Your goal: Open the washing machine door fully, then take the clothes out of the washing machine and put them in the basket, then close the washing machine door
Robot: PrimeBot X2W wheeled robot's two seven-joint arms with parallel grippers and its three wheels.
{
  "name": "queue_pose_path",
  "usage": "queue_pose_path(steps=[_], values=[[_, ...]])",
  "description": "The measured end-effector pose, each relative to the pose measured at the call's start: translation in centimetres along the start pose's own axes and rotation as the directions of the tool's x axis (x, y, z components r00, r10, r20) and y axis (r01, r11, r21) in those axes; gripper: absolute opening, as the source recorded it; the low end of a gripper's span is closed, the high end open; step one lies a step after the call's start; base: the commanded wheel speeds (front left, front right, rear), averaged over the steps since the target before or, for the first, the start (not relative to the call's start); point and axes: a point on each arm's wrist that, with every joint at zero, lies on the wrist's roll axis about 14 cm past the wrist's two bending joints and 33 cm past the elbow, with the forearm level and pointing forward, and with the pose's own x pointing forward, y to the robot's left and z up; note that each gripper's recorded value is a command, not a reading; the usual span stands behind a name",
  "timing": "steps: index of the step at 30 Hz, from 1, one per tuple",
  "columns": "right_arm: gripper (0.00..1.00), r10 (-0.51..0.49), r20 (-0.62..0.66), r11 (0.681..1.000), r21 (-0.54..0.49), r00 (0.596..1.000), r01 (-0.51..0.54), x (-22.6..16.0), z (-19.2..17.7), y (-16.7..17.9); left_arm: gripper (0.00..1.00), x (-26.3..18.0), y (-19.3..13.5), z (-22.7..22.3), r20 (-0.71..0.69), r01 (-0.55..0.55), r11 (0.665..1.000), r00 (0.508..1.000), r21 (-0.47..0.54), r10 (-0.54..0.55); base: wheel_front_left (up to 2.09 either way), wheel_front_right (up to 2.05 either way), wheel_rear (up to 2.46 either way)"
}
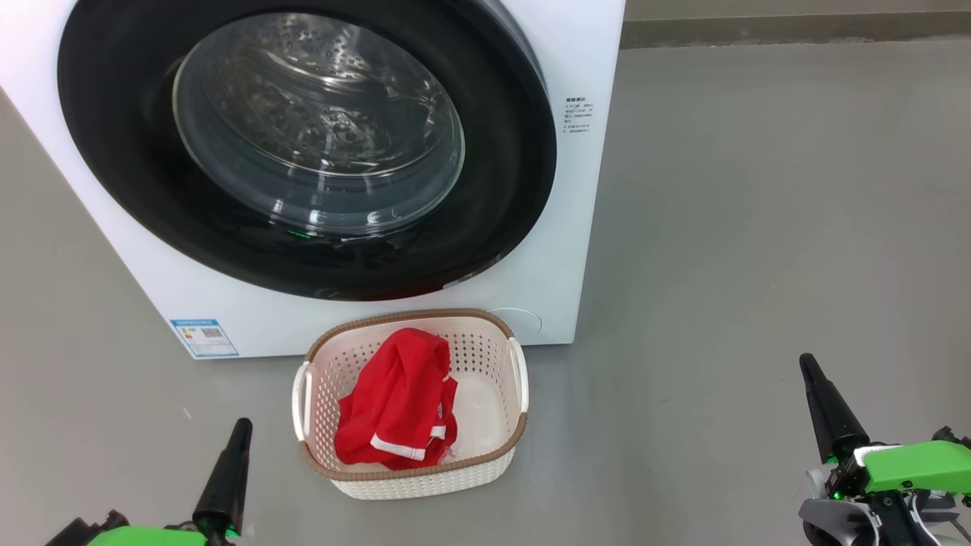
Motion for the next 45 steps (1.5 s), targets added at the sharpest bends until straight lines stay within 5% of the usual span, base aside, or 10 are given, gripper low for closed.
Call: queue_pose_path(steps=[45], values=[[0.0,0.0,0.0,1.0,0.0,1.0,0.0,0.0,0.0,-0.01,0.0,0.0,0.0,0.0,0.0,0.0,1.0,1.0,0.0,0.0,0.0,0.0,0.0]])
